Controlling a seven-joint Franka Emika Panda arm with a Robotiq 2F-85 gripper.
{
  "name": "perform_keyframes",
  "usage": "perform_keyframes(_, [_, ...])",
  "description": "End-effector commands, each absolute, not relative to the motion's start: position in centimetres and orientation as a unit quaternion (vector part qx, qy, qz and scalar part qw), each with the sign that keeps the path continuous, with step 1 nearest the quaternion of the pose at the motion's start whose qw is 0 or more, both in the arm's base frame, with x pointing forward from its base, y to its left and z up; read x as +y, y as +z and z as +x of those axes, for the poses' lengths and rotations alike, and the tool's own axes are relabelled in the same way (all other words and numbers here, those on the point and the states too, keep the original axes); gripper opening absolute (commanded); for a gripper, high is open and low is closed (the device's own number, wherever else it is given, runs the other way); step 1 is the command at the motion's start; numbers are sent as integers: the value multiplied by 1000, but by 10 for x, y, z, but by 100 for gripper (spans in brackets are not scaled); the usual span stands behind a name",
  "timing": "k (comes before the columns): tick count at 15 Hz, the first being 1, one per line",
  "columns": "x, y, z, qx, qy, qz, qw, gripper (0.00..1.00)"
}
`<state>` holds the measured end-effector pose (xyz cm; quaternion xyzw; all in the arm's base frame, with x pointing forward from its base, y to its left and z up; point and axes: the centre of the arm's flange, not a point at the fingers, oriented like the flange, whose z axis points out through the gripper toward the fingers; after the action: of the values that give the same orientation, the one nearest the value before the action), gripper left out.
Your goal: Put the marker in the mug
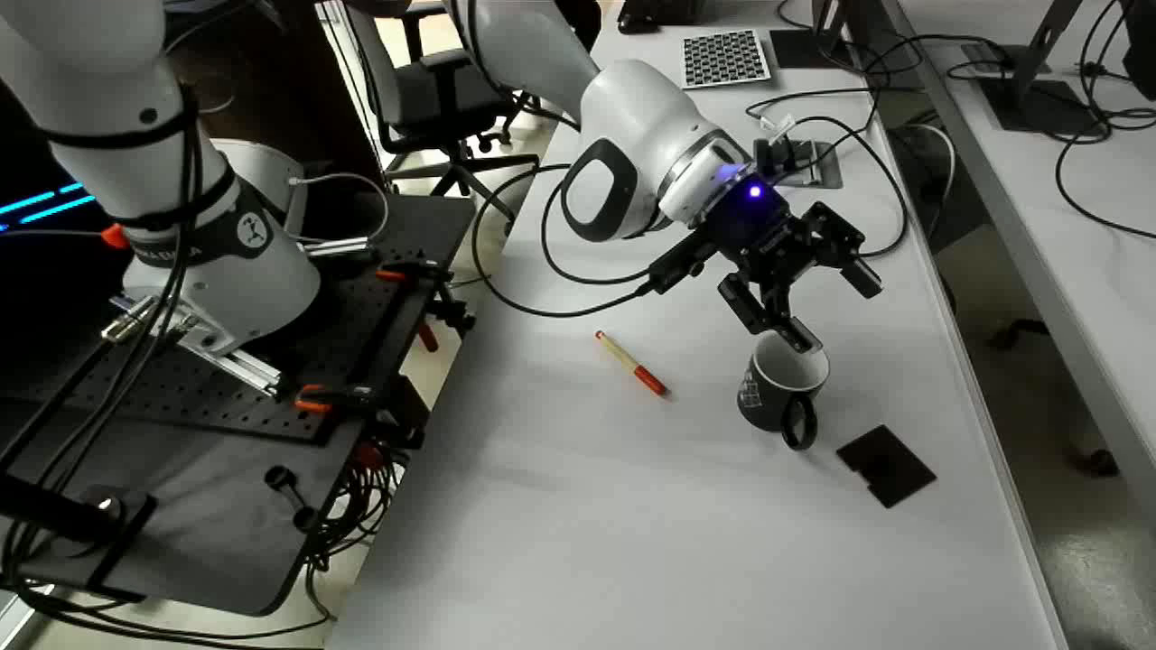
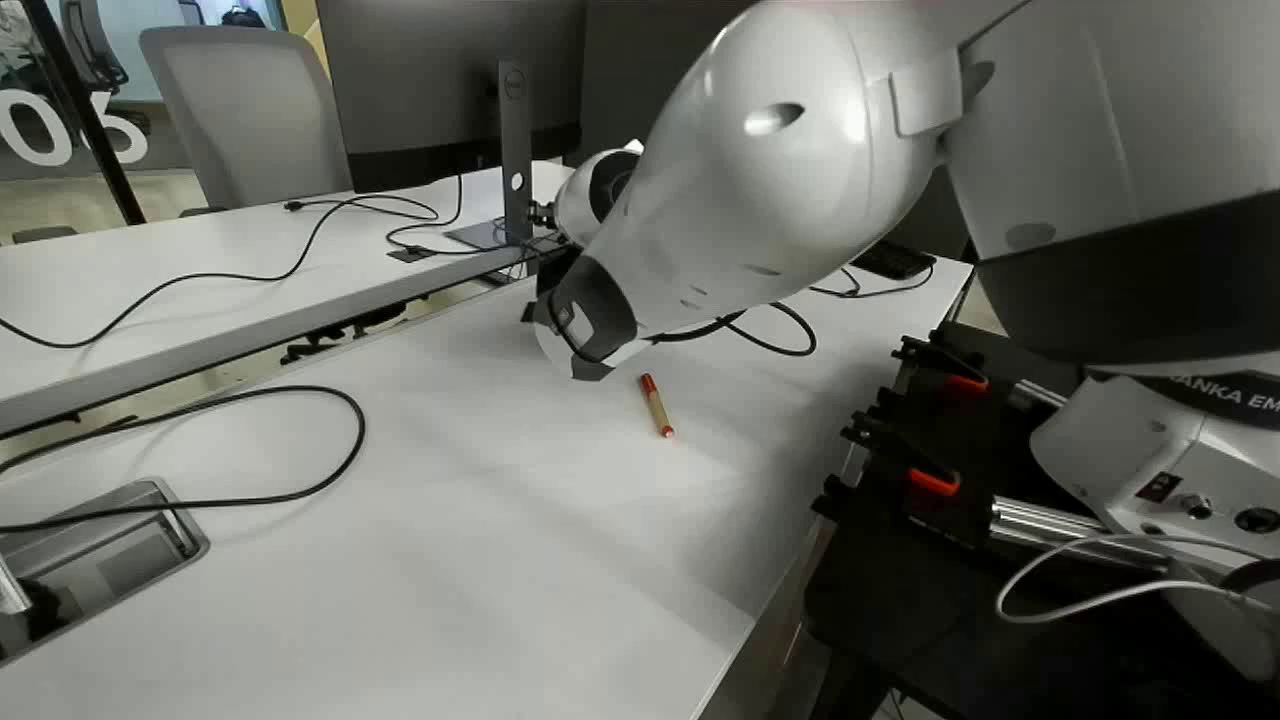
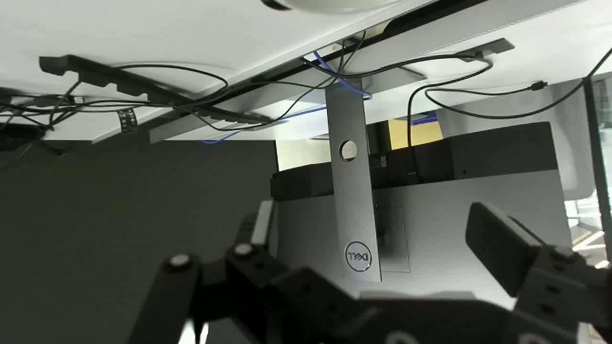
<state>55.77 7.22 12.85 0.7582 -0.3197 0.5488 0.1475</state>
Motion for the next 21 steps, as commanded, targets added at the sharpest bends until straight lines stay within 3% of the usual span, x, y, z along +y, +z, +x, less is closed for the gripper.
perform_keyframes(1, [72, 129, 558, -320, 549, 758, 147, 100])
perform_keyframes(21, [67, 136, 554, -317, 548, 758, 157, 100])
